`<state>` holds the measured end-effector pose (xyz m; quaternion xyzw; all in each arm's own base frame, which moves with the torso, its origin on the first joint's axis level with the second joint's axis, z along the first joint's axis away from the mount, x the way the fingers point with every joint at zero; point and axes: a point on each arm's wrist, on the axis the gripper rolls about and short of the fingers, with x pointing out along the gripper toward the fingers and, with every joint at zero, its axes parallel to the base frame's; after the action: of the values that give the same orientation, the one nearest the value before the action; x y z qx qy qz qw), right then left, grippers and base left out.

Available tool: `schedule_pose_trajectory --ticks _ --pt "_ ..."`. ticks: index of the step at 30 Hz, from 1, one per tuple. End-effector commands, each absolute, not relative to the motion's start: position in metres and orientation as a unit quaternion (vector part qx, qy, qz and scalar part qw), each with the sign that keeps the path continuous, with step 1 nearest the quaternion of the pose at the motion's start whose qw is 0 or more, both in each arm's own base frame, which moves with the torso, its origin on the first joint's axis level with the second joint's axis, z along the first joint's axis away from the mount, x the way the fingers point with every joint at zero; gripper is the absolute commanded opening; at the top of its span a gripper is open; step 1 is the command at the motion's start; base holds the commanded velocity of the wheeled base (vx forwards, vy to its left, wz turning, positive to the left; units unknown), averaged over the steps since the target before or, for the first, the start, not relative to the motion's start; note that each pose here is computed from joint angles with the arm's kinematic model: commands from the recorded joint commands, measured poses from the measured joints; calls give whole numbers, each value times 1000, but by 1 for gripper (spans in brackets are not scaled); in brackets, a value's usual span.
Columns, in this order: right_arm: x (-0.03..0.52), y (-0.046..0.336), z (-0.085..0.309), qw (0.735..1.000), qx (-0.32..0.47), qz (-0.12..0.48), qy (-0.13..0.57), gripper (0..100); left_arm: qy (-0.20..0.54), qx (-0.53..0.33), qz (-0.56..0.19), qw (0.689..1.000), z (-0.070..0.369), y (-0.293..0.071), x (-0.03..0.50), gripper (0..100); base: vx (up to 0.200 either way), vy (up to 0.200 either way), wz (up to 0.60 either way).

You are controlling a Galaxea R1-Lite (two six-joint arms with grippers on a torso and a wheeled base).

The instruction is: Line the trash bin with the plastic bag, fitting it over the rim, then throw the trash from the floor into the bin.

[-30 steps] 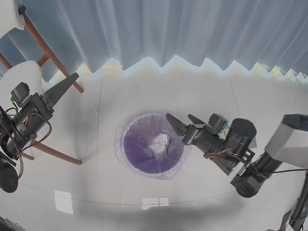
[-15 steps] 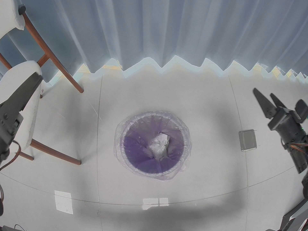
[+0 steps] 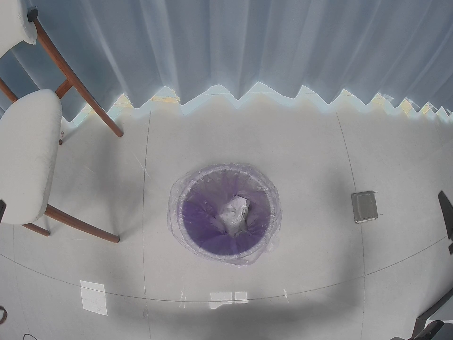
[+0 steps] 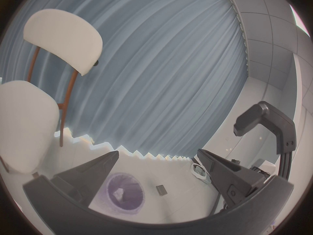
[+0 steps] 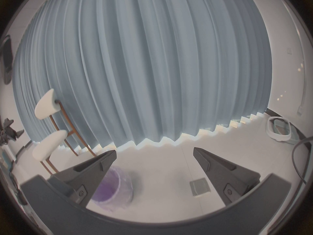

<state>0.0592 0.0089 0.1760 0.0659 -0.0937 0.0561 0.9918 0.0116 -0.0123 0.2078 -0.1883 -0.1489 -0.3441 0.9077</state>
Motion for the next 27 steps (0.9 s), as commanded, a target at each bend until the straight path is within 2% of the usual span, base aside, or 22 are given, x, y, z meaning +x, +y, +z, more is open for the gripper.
schedule_pose_trajectory --ticks 1,6,7,8,14,19,23,27 --pt "-18 -2 105 995 22 11 -95 100 -182 -90 -246 948 128 -10 -39 100 0 0 0" --pt "-20 -1 88 999 31 -2 -34 100 -94 -28 -175 980 96 -8 -26 100 0 0 0" --pt "-23 0 76 1000 17 -13 6 100 -49 -18 -125 991 86 -5 -24 100 0 0 0" --pt "-24 0 75 1000 14 -11 11 100 -27 -17 -88 996 81 -4 -23 100 0 0 0" --pt "-23 0 76 1000 15 -11 -2 100 -22 -22 45 999 80 2 -23 100 0 0 0" --pt "-23 0 76 1000 12 -11 -2 100 -21 -24 48 998 80 2 -23 100 0 0 0" --pt "-23 1 76 1000 -8 25 -3 100 -18 22 -23 999 79 -1 -23 100 0 0 0" --pt "-23 1 76 1000 -5 21 -2 100 -9 12 -11 1000 77 0 -23 100 0 0 0"
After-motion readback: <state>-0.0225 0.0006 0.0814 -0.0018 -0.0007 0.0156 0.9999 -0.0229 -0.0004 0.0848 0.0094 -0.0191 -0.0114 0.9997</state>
